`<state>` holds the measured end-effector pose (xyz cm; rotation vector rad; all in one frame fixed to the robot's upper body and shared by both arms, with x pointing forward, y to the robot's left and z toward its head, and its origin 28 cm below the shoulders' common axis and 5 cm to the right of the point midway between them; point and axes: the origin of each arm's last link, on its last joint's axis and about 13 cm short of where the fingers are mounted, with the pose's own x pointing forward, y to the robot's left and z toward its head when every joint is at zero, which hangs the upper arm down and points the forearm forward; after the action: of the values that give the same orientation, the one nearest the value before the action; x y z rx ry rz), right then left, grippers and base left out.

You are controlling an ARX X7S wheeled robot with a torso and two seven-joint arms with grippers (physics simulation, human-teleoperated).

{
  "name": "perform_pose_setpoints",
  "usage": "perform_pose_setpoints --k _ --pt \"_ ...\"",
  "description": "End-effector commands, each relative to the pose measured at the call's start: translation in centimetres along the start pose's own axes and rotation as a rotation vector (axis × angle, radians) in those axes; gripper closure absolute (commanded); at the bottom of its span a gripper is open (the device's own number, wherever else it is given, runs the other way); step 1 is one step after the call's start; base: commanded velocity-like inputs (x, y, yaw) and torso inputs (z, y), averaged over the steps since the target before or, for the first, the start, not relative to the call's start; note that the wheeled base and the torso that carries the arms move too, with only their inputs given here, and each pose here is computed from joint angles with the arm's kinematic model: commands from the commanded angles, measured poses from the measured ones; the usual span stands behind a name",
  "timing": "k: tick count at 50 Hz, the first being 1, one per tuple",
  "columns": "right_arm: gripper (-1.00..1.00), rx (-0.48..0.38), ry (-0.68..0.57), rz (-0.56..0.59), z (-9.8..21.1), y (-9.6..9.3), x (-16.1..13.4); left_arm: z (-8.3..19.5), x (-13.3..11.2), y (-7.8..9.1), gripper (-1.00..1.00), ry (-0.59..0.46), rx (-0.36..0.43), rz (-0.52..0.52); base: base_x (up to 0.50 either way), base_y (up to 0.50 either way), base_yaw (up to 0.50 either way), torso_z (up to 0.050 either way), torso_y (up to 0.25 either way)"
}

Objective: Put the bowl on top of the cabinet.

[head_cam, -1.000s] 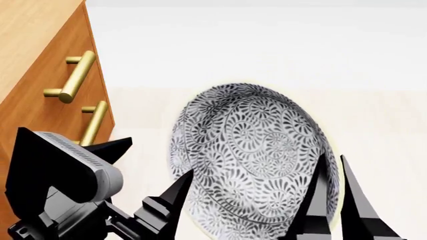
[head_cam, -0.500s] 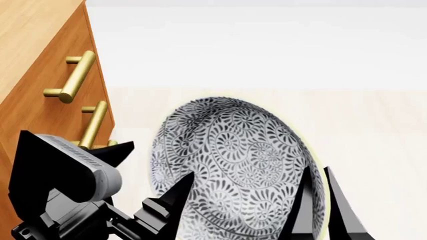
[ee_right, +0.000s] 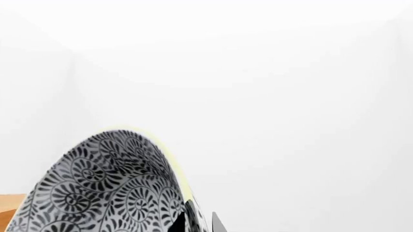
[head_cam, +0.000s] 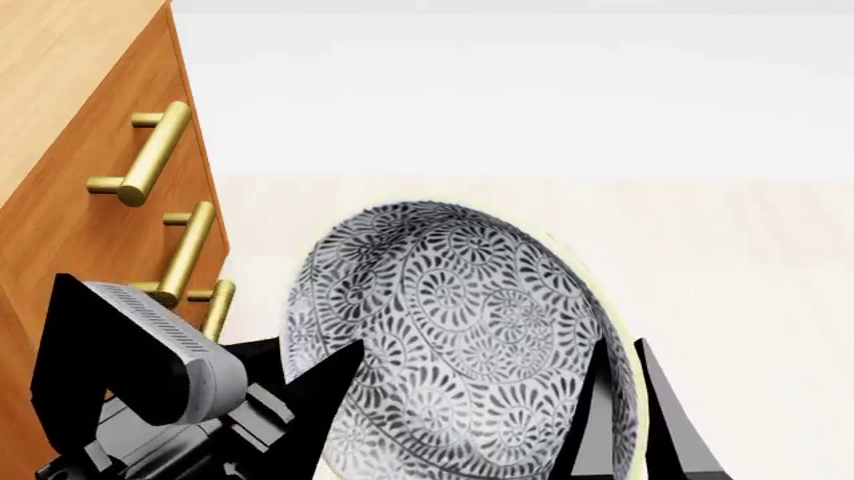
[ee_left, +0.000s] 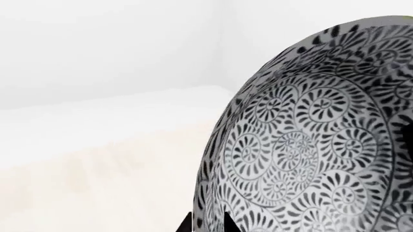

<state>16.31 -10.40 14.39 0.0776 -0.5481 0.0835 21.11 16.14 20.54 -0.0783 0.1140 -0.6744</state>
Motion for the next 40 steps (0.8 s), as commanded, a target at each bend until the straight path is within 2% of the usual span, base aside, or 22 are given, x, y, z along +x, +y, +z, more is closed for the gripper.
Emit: perform_pose_setpoints --k 1,15,16,24,40 --pt "1.0 -0.017 -0.02 -0.015 0.12 -0.12 0.24 -0.05 0.15 0.8 1.0 -0.001 0.003 0.078 0.0 0.0 0.0 0.0 0.0" --pt "1.0 -0.026 0.0 -0.033 -0.23 -0.2 0.33 0.11 0.31 0.91 1.0 -0.031 -0.008 0.102 0.0 0.0 0.0 0.0 0.0" --pt "-1.0 -0.029 0.0 -0.031 -0.29 -0.17 0.27 0.21 0.49 1.09 1.0 -0.045 -0.025 0.117 0.0 0.0 0.0 0.0 0.01" --pt "-1.0 -0.031 0.01 -0.028 -0.42 -0.38 0.22 0.67 0.49 1.33 1.0 -0.127 -0.061 0.16 0.0 0.0 0.0 0.0 0.0" --pt "-1.0 -0.032 0.029 -0.03 -0.53 -0.51 0.21 0.49 0.79 1.33 1.0 -0.122 -0.037 0.145 0.0 0.0 0.0 0.001 0.0"
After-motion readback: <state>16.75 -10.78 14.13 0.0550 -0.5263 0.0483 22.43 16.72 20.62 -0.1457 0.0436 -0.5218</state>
